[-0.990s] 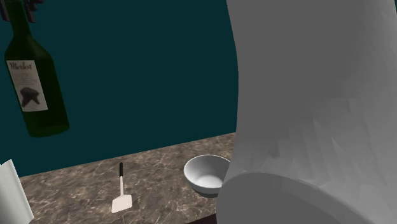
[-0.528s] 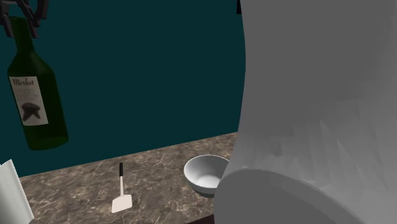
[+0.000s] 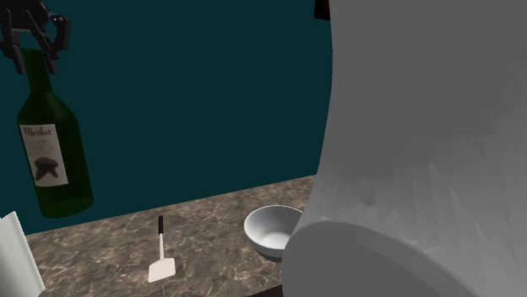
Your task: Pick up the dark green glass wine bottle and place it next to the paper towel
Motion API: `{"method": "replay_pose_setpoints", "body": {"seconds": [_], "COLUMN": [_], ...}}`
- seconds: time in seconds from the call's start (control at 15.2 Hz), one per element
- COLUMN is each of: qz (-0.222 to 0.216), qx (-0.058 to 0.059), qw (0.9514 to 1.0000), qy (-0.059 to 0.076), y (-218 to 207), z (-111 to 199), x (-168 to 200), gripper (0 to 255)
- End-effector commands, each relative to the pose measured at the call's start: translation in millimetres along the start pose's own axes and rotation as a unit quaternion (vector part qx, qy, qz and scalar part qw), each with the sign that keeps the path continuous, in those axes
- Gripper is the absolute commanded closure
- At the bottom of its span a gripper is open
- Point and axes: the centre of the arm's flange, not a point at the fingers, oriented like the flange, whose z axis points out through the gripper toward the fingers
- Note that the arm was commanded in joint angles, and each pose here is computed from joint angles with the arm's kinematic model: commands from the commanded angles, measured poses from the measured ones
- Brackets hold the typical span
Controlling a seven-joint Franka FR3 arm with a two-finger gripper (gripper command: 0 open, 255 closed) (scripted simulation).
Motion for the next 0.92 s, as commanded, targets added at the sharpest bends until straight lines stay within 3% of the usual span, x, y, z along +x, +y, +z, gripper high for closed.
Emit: {"method": "replay_pose_setpoints", "body": {"seconds": [0.0,0.86], "qz": [0.000,0.000], "qx": [0.000,0.000], "qw": [1.0000,1.0000], "qy": [0.000,0.000], "y": [-0.5,-0.4], "z": [11.4,79.8], "x": [-0.7,-5.8], "gripper": [255,255]}}
